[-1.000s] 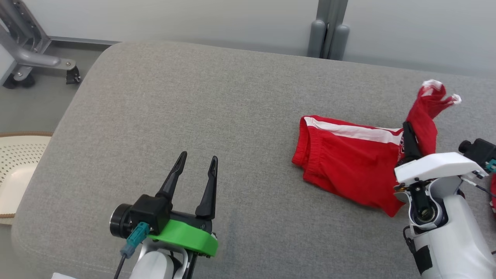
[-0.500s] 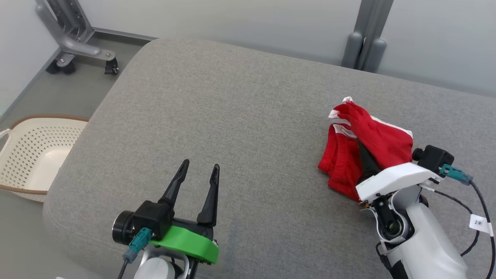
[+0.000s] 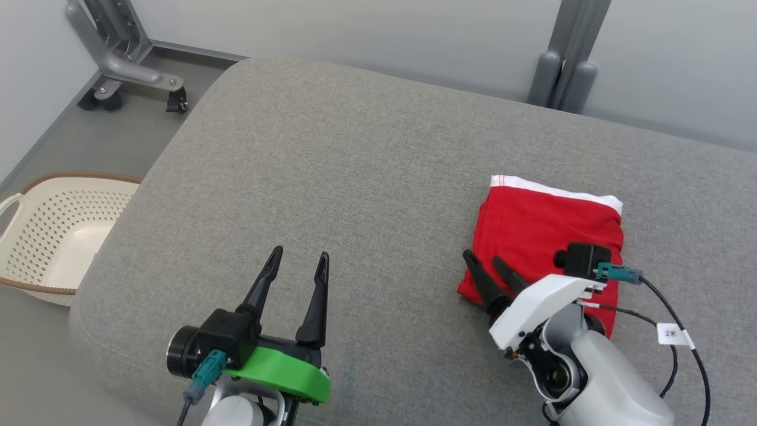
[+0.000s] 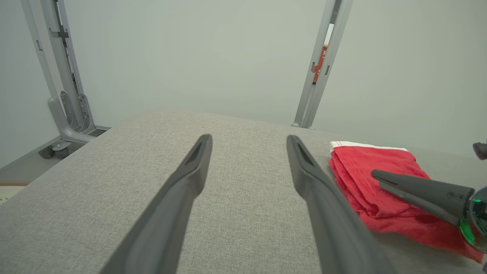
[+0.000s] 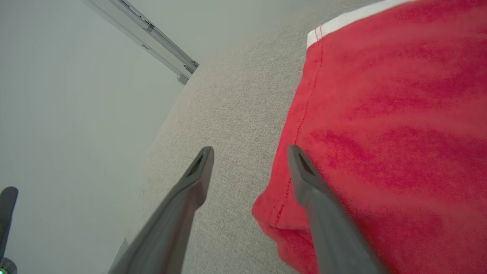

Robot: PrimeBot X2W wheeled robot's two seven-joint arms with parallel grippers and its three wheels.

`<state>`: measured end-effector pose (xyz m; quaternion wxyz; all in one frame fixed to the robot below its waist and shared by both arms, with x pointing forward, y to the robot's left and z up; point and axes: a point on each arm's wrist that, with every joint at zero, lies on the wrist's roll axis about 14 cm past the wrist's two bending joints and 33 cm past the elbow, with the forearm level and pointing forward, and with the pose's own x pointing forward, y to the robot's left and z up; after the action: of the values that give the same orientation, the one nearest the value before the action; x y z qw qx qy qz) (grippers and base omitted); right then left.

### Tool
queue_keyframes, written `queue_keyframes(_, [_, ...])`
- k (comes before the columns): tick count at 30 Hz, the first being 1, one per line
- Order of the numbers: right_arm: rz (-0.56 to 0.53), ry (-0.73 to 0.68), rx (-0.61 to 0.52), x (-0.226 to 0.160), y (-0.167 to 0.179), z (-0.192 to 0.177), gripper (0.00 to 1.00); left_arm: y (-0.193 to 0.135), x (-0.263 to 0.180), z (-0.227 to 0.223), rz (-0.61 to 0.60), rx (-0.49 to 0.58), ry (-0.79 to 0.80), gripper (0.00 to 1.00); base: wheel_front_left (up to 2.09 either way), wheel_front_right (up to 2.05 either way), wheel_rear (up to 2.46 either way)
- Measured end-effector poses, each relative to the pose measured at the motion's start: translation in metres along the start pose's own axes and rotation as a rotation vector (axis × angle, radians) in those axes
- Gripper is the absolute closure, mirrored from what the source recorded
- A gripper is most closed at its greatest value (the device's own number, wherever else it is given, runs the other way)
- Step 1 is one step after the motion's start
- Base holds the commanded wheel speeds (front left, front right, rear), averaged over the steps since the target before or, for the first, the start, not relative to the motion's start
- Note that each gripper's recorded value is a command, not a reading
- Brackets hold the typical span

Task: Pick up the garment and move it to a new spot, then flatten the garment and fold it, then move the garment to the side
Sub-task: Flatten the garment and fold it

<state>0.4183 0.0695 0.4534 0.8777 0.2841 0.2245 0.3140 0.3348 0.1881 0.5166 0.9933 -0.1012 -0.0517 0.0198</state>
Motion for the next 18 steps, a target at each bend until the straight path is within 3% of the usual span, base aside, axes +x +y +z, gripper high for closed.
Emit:
queue_keyframes(7, [0.038, 0.034, -0.020, -0.014, 0.007, -0.006, 0.00, -0.009, 0.006, -0.001, -0.031, -0.007, -0.001, 0.00, 0.00, 0.00, 0.00])
queue_keyframes(18, [-0.039, -0.406, -0.295, -0.069, -0.026, 0.107, 0.00, -0.038, 0.026, 0.023, -0.123, 0.000, -0.086, 0.00, 0.00, 0.00, 0.00])
